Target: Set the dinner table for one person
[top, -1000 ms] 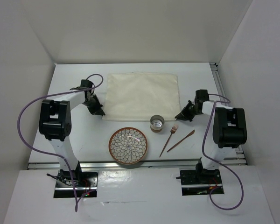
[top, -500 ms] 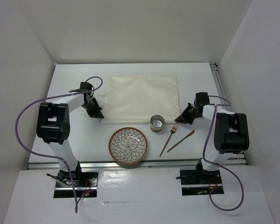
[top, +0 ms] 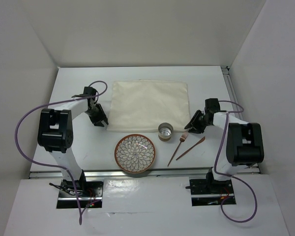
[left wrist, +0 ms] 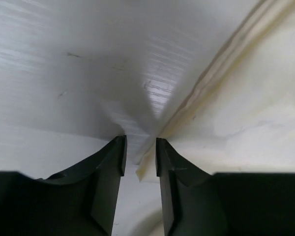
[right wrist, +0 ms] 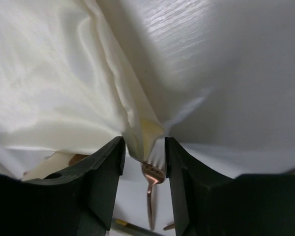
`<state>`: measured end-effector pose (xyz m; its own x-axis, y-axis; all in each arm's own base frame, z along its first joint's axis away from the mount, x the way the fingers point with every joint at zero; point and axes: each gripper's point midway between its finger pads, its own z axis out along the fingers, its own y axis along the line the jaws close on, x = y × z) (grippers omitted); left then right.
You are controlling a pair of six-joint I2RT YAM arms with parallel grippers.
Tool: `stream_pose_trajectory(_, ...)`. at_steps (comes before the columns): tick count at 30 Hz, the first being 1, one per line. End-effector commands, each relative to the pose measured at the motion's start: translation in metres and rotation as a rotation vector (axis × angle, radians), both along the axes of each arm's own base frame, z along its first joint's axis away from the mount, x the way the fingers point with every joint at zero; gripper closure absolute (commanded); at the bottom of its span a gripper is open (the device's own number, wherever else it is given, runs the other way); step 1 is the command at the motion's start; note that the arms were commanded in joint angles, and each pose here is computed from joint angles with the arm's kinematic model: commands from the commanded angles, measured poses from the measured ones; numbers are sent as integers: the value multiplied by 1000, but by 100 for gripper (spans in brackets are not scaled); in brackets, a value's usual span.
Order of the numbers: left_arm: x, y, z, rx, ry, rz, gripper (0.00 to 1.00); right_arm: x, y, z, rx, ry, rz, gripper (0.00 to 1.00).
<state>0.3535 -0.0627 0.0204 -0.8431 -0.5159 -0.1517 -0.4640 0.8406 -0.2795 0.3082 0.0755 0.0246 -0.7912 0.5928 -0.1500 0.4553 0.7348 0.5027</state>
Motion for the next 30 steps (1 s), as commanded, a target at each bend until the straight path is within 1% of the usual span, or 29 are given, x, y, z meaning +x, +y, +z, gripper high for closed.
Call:
stream_pose_trajectory(1, 2, 19, 14, 88, -24, 12, 52, -1, -16, 6, -94, -13, -8, 49)
stream_pose_trajectory(2, 6, 20, 21, 90, -48, 4, 43, 2, -18, 12, -107, -18, -14, 47)
stream_pose_trajectory(3, 7, 20, 24, 89, -57, 4, 41, 6, -21, 20, -126, -43, -9, 43)
stream_pose_trajectory(4, 8, 22, 25, 104, -58, 9, 39, 10, -21, 24, -132, -54, 2, 43)
stream_pose_trajectory(5, 10, 25, 33, 118, -73, 15, 31, 21, -23, 40, -143, -96, -5, 43)
stream_pose_trajectory(6, 13, 27, 38, 131, -92, 9, 29, 24, -26, 48, -157, -109, 2, 43)
stream_pose_trajectory(7, 13, 29, 45, 140, -100, 13, 17, 28, -26, 59, -164, -140, 10, 43)
stream_pose_trajectory(8, 16, 31, 50, 152, -106, 8, 16, 32, -26, 69, -165, -161, 8, 42)
stream_pose_trajectory(9, 18, 33, 58, 165, -122, 14, 16, 40, -27, 87, -174, -206, 18, 36)
stream_pose_trajectory(10, 22, 33, 69, 164, -154, 16, 16, 45, -27, 95, -175, -226, 16, 33)
stream_pose_trajectory(12, 24, 38, 86, 192, -183, 20, 16, 48, -17, 114, -192, -272, 79, 28)
stream_pose_trajectory(13, 25, 41, 94, 209, -196, 16, 16, 48, -12, 124, -197, -298, 101, 23)
stream_pose_trajectory(14, 30, 46, 112, 237, -239, 10, 14, 50, -7, 132, -211, -332, 140, 21)
stream_pose_trajectory(15, 28, 49, 115, 254, -229, 4, 14, 48, 8, 139, -209, -349, 190, 17)
stream_pose_trajectory(17, 29, 51, 134, 267, -264, -1, 14, 41, 29, 144, -209, -354, 266, 13)
stream_pose_trajectory(18, 33, 48, 146, 258, -298, -10, 14, 36, 40, 147, -210, -359, 312, 13)
stream_pose_trajectory(19, 28, 47, 156, 250, -318, -21, 15, 29, 63, 146, -207, -358, 379, 13)
stream_pose_trajectory(20, 29, 40, 165, 235, -352, -43, 15, 21, 74, 144, -209, -353, 428, 13)
stream_pose_trajectory(21, 23, 38, 165, 222, -353, -49, 17, 11, 91, 138, -202, -337, 486, 13)
stream_pose_trajectory(22, 21, 31, 177, 207, -396, -61, 17, 7, 96, 130, -212, -312, 507, 13)
stream_pose_trajectory(23, 21, 25, 184, 196, -425, -76, 18, 2, 100, 124, -221, -289, 525, 14)
stream_pose_trajectory(27, 11, 11, 190, 157, -444, -113, 18, -7, 103, 103, -286, -218, 528, 18)
stream_pose_trajectory(29, 8, 7, 191, 159, -446, -132, 19, -9, 103, 96, -305, -199, 524, 22)
stream_pose_trajectory(30, 5, 7, 192, 159, -448, -132, 19, -10, 104, 95, -314, -201, 529, 22)
